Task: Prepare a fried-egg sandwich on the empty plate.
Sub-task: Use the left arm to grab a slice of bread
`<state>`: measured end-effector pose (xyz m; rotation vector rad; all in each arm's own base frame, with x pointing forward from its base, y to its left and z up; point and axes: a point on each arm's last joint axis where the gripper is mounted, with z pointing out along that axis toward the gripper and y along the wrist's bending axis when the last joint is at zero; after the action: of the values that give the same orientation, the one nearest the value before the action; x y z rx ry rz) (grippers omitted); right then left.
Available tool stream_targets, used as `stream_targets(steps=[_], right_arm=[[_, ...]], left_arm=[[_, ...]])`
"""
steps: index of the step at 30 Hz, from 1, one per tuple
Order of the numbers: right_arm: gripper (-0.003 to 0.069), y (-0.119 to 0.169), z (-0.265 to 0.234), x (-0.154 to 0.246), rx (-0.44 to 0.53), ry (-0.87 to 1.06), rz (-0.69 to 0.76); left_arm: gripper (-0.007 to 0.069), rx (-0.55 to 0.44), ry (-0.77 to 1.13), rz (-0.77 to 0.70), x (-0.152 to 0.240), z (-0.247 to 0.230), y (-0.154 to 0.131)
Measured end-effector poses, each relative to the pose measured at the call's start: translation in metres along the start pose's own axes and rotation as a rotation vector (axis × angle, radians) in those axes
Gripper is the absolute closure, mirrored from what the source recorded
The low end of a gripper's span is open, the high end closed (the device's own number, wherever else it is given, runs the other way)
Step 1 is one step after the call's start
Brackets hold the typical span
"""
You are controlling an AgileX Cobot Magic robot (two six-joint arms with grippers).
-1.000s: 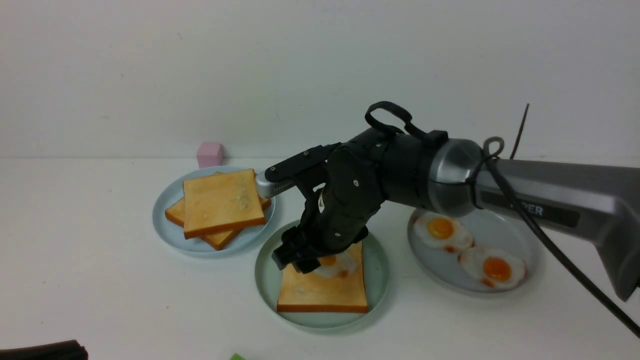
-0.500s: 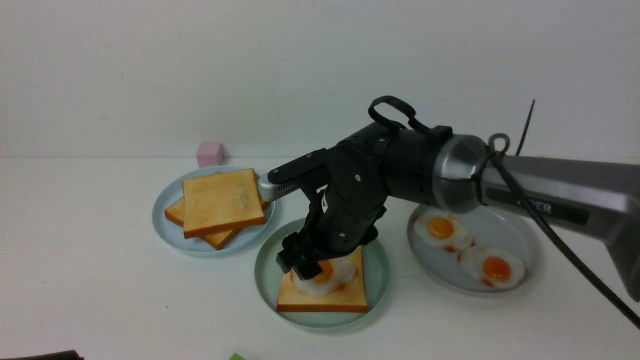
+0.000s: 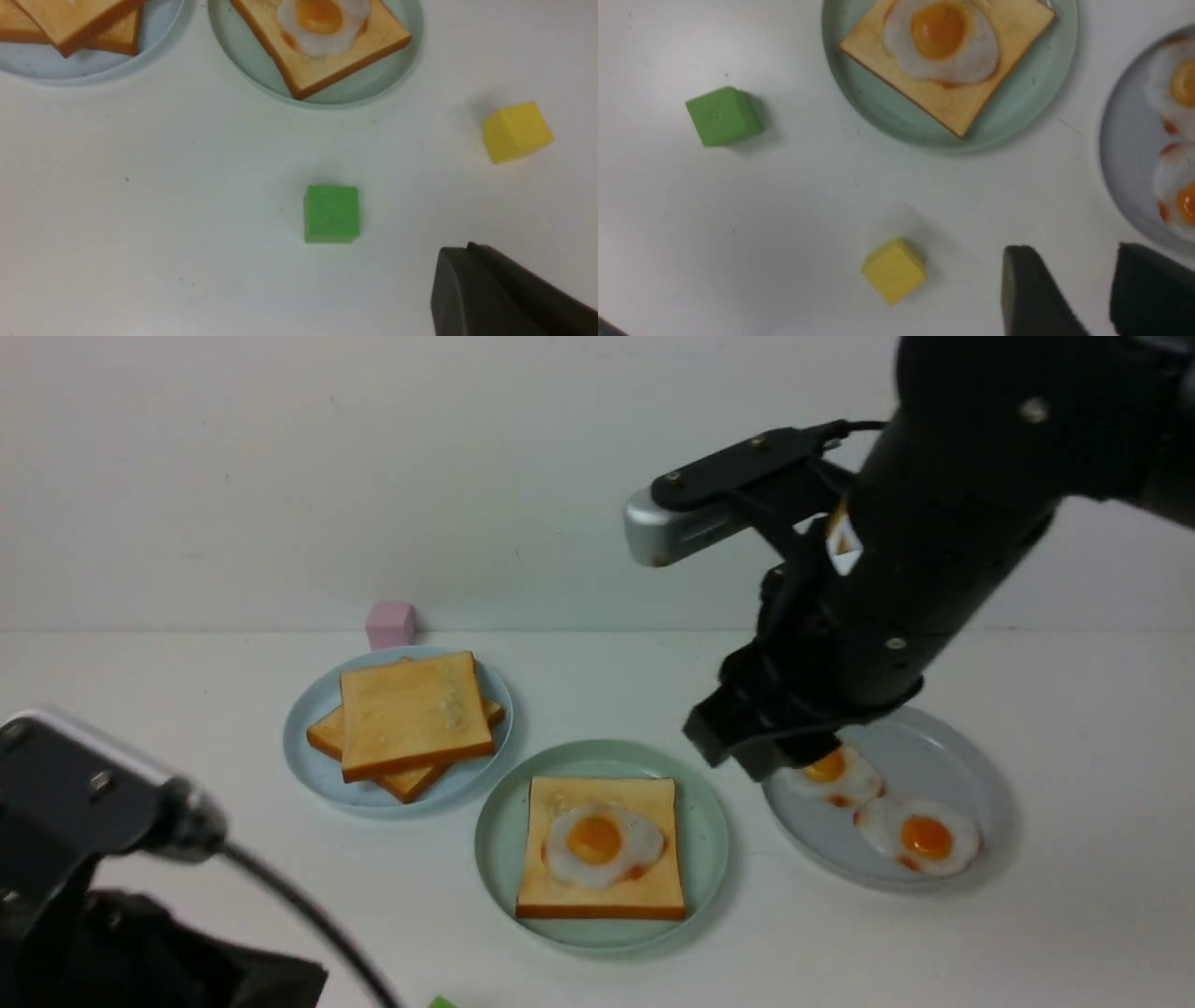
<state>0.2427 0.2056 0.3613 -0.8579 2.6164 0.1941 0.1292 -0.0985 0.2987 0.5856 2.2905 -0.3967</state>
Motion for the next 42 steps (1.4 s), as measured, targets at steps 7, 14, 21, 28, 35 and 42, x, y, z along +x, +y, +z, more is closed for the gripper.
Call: stream_targets(steps=[7,14,21,28,35,42], right_arm=[[0.0666,-0.005,-0.044,0.057,-0.002,-0.055,0.041],[0.067,-0.01,-0.083,0.113,-0.01,-0.155,0.055],[0.0668,-0.013,-0.112,0.149,-0.02,-0.266,0.057],[0.0666,-0.015,-0.133,0.171,-0.029,-0.353,0.058],[0.0662,-0.016,-0.141,0.18,-0.031,-0.387,0.058],[0.0656,-0.015,-0.141,0.181,-0.034,-0.387,0.058]], left_arm=[[0.0638,-0.083,0.113,-0.052,-0.065,0.052,0.051],[0.0638,0.018,0.163,0.113,-0.1,0.105,0.107],[0.0625,0.009,0.233,0.242,-0.115,0.156,0.134],[0.0432,0.009,0.306,0.412,-0.103,0.201,0.152],[0.0246,-0.021,0.294,0.513,-0.097,0.224,0.159],[0.0254,-0.078,0.315,0.58,-0.085,0.248,0.172]])
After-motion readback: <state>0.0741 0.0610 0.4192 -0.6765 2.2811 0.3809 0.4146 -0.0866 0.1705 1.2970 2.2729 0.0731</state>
